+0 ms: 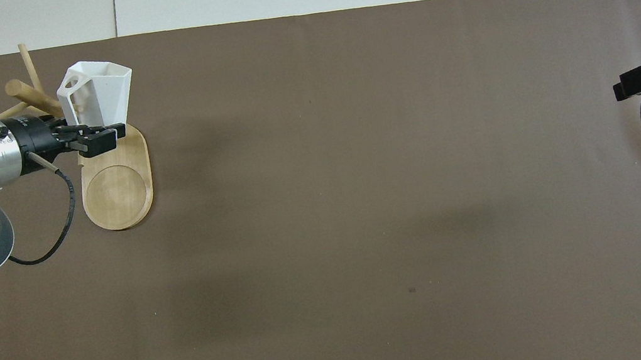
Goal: Hang cup on rack
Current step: 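Lower the mug onto a wooden peg with the left gripper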
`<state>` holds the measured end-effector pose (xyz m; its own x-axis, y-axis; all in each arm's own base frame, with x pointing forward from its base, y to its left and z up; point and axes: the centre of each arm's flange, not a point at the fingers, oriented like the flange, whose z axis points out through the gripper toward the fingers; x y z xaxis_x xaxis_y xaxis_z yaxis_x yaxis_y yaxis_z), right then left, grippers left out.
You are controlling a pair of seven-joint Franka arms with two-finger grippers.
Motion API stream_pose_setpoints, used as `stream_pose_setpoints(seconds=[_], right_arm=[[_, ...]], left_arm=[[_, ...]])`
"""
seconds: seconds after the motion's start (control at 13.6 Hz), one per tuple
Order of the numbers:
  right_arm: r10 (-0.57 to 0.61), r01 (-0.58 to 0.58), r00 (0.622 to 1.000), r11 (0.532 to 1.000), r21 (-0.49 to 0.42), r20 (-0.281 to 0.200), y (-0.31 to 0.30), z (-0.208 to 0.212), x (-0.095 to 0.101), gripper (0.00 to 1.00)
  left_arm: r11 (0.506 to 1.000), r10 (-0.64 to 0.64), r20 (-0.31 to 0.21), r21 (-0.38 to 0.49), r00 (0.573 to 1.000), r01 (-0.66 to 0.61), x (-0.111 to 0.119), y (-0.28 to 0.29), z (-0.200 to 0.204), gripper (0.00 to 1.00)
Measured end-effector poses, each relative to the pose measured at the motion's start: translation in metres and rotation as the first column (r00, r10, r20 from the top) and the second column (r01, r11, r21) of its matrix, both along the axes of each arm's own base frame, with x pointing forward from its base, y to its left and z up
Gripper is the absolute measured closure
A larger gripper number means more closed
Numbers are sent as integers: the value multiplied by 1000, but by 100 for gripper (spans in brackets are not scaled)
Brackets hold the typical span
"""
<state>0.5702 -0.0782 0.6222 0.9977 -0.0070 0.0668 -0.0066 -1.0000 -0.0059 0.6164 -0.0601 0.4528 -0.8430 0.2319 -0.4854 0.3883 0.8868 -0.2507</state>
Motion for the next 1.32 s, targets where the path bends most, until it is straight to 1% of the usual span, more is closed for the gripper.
stream_pose_setpoints(seconds=[0.37,0.59,1.03,1.32], right_arm=[[-13,13,1000,1000,-2,0,-7,0,-2,0],[-12,12,1000,1000,-20,-3,-9,0,-2,0],[11,-11,1000,1000,-18,-2,14,0,1,0],[9,-9,1000,1000,-19,-2,13,0,1,0]], left_arm=[[995,94,-24,-19,995,-94,-2,8,-9,30],[989,145,-46,-30,988,-146,-3,14,-14,30],[976,208,-67,-48,976,-211,-5,13,-18,30],[974,215,-70,-51,974,-219,-5,13,-18,30]])
